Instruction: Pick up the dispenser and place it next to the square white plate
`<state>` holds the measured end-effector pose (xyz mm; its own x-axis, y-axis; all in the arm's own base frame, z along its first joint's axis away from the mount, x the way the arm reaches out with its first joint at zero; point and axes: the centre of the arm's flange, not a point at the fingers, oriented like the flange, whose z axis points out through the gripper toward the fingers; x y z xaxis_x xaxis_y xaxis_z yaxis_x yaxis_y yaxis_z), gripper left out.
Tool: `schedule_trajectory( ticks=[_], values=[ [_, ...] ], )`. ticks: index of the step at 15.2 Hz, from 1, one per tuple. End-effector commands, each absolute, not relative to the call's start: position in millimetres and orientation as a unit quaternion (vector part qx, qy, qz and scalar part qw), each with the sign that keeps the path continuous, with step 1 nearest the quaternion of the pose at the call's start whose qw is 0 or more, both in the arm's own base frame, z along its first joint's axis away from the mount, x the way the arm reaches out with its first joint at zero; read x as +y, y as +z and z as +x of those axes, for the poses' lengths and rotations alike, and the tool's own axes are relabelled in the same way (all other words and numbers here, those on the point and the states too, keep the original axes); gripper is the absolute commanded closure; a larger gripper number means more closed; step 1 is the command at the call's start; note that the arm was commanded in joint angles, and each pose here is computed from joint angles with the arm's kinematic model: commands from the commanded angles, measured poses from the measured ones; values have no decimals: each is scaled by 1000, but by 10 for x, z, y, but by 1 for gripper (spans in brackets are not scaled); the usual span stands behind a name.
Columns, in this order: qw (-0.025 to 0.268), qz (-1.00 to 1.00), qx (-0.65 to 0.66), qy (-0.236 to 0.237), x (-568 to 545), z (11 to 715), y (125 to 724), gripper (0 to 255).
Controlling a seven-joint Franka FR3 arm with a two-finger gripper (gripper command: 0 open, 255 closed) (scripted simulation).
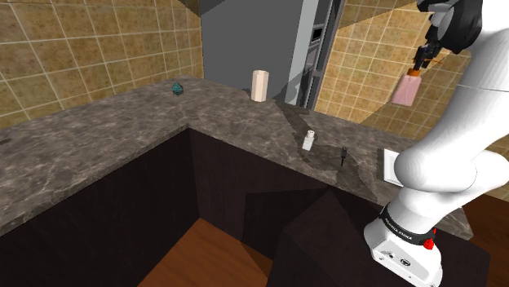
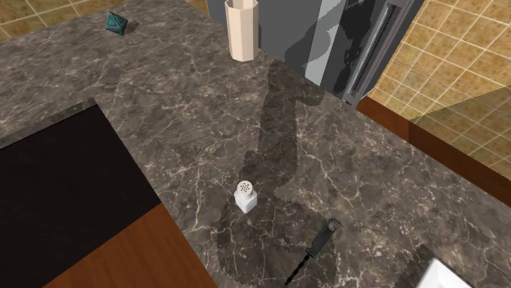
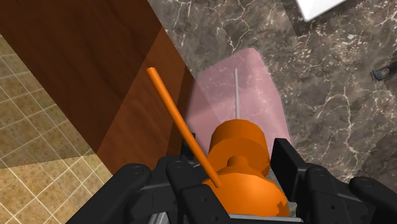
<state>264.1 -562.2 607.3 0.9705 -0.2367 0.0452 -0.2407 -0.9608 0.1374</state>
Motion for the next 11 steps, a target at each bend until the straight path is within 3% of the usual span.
schedule_trajectory(
  ticks=[1, 11],
  values=[
    [71, 990, -121, 14, -5623, 2648, 5964, 255],
    [71, 990, -121, 14, -5623, 2648, 5436, 255]
  ],
)
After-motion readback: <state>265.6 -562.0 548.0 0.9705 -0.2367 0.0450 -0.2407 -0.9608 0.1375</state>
